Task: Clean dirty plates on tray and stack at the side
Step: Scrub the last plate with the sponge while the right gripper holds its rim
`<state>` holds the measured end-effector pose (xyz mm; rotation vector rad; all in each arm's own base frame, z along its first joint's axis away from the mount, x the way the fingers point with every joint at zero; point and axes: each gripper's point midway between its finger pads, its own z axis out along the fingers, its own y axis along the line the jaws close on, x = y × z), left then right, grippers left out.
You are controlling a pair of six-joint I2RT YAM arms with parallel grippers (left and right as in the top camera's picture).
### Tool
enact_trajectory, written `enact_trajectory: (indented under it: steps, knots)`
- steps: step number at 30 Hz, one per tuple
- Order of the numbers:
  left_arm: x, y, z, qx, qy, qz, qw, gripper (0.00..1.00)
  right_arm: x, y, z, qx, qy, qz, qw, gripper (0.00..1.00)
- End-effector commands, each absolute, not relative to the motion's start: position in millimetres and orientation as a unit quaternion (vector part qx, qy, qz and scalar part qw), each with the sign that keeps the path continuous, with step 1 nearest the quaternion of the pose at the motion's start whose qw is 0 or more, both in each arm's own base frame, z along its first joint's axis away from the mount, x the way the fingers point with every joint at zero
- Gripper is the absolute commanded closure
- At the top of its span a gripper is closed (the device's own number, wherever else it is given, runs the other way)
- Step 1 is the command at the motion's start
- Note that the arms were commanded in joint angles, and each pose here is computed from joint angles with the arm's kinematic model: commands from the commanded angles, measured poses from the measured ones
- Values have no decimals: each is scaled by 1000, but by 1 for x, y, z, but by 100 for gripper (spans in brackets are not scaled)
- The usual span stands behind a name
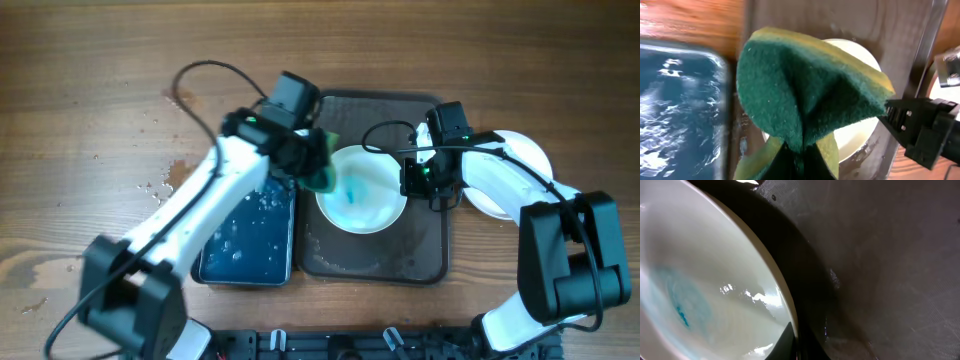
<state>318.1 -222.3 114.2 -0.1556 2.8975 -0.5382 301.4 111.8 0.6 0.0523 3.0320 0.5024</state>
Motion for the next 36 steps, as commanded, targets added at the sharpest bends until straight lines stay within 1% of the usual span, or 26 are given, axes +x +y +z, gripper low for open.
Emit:
enact_trajectory:
  steps: [1, 4, 7, 8, 10, 12, 14, 18, 21, 23, 24, 27, 30, 36]
  knots:
    - [315, -269, 86, -33, 974, -216, 60, 96, 297, 98, -12, 33, 992, 124, 20, 96]
    - [311, -309, 57, 1, 967, -252, 38, 96, 295, 98, -12, 32, 992, 123, 17, 96]
    - [306, -333, 27, 14, 965, -262, 23, 96, 293, 98, -12, 30, 992, 124, 14, 96]
    - [304, -330, 19, 12, 967, -252, 16, 96, 293, 98, -12, 30, 992, 124, 13, 95]
    - [305, -307, 7, -4, 981, -194, 22, 96, 293, 98, -12, 31, 992, 124, 13, 96]
    - [312, -254, -5, -31, 996, -69, 50, 96, 293, 98, -12, 30, 992, 124, 13, 96]
    - [313, -219, -7, -44, 998, 0, 51, 96, 293, 98, -12, 29, 992, 124, 13, 96]
    - [319, -191, -2, -40, 998, 23, 41, 96, 293, 98, -12, 29, 992, 124, 13, 96]
    - [330, -191, 11, -46, 998, 8, 52, 96, 293, 98, -12, 29, 992, 124, 13, 96]
    - [329, -212, 13, -42, 997, -43, 43, 96, 293, 98, -12, 29, 992, 124, 14, 96]
    - [325, -232, 14, -34, 995, -89, 30, 96, 293, 98, -12, 29, 992, 124, 13, 96]
    - [316, -280, 17, 1, 984, -175, 17, 96, 293, 98, -12, 29, 992, 124, 14, 96]
    - [295, -330, 15, 50, 970, -238, 1, 96, 293, 98, -12, 29, 992, 124, 13, 96]
    - [259, -376, 10, 112, 955, -273, -15, 96, 291, 98, -12, 29, 992, 123, 10, 96]
